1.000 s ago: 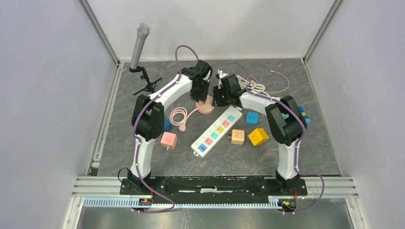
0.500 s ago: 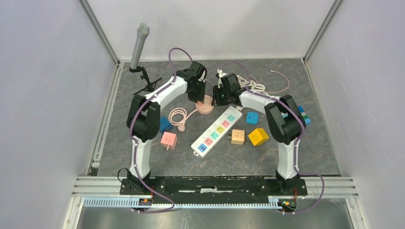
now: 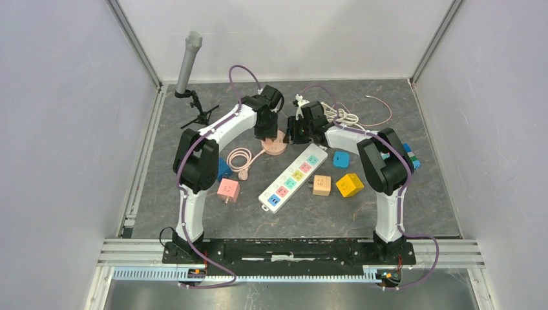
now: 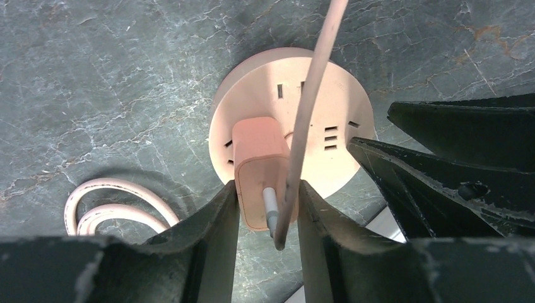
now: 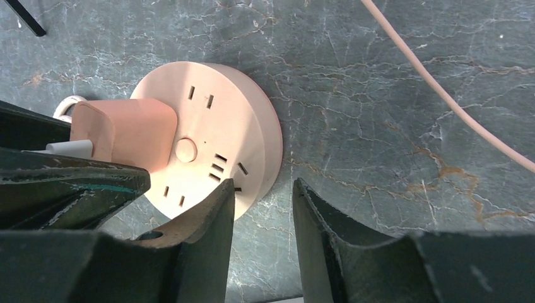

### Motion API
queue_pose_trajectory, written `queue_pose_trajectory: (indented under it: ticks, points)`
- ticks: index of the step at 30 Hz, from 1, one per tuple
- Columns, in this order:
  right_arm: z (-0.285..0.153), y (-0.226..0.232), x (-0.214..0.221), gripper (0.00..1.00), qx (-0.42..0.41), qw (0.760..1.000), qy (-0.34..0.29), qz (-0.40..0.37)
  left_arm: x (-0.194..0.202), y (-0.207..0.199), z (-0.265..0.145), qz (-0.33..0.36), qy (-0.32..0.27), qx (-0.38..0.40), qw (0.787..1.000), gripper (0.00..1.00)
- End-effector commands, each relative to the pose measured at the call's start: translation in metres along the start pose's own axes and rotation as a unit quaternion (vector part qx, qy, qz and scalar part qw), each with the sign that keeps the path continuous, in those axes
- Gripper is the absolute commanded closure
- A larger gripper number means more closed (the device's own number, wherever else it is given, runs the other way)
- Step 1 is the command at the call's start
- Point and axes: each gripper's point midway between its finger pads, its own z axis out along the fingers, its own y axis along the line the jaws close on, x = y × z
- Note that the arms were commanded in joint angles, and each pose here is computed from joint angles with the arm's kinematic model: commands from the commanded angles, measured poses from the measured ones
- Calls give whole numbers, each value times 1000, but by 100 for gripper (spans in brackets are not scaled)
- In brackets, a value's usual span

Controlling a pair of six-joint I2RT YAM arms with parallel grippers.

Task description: Pull the plug off the socket

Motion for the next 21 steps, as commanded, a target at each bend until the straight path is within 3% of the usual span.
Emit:
queue_pose_trajectory:
  ticks: [1,5,9,16,18,21]
  points:
    - [13,-5,54,55,-2,997,70,15,-25,-33,-13,-18,-49,33,998,54]
    - [12,-5,53,53,-3,998,68,18,-29,-27,-11,-21,-68,14,997,40]
    - [13,-6,54,51,-2,998,68,17,-32,-20,-8,-20,-81,-6,996,39]
    - [14,-3,56,51,-14,997,71,15,-29,3,0,-4,-94,-71,993,48]
    - [14,-4,58,52,-12,997,74,14,-28,2,1,0,-92,-71,993,56]
    - [15,-10,62,57,2,997,79,16,-31,-2,-2,6,-95,-64,993,78]
